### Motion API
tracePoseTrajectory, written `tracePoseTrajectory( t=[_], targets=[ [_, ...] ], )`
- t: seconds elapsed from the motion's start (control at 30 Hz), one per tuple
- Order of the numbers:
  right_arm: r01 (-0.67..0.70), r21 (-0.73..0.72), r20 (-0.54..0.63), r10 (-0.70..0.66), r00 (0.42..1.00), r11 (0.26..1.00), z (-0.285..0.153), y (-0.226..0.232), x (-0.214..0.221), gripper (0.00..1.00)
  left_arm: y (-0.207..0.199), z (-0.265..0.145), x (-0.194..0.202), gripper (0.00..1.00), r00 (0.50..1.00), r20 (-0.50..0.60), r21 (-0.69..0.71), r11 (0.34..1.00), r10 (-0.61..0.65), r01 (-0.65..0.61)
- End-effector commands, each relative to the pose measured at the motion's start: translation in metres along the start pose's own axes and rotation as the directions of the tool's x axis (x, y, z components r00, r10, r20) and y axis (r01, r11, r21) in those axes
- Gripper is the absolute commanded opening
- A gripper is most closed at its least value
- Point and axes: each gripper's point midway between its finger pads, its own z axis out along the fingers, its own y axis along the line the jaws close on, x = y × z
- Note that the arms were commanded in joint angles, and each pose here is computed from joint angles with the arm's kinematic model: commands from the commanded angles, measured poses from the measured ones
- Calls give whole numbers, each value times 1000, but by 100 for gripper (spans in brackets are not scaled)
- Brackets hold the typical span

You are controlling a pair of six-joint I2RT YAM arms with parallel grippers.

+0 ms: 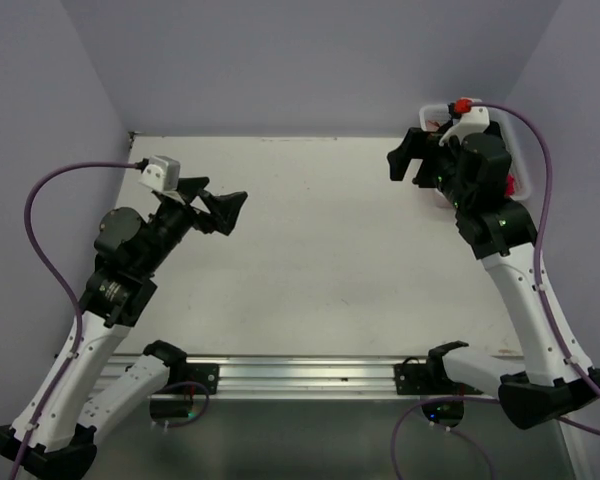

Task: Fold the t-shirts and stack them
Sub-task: Grab crumpled tshirt from bin with the right arm

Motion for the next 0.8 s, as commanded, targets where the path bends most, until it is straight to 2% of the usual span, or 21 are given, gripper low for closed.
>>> tracePoseTrajectory(
  t=[0.0,0.13,0.23,0.27,0.3,0.33,0.37,0.4,0.43,0.5,0.57,0.7,0.77],
  targets=[
    [6,-27,51,-4,999,1000,-8,3,-7,99,0,-2,-6,100,999,28,-4,1000,16,-16],
    [24,-4,101,-24,995,1000,-7,-4,-10,99,3,-3,-5,100,999,24,-15,999,32,-32],
    [55,104,41,-59,997,993,15,-21,-3,99,4,-2,-3,100,999,16,-20,999,35,-35],
    [80,165,-40,-74,996,983,36,-33,16,99,6,0,0,100,999,7,-28,999,34,-34],
    [92,203,-46,-84,995,975,44,-38,12,99,8,0,0,100,999,3,-39,999,33,-33],
    [109,263,-72,-93,993,959,55,-49,16,99,10,0,4,100,1000,-8,-47,998,30,-31],
    [138,373,-145,-89,985,918,75,-73,35,99,11,1,6,100,999,-16,-53,998,29,-30],
    [147,412,-179,-78,981,899,86,-84,42,99,12,2,7,100,999,-22,-58,998,27,-28],
    [118,433,-162,-52,985,894,94,-88,29,99,14,1,10,100,999,-33,-66,997,25,-27],
    [66,452,-219,39,975,890,122,-106,42,99,17,0,12,100,999,-43,-83,996,24,-27],
    [29,507,-217,95,972,861,135,-126,45,99,19,-6,16,100,998,-60,-94,995,21,-27],
    [47,621,-232,126,964,782,171,-167,43,99,22,-22,24,100,998,-61,-113,993,19,-26],
    [64,654,-258,142,956,754,174,-183,46,99,23,-31,28,100,998,-57,-122,992,15,-22]
  ],
)
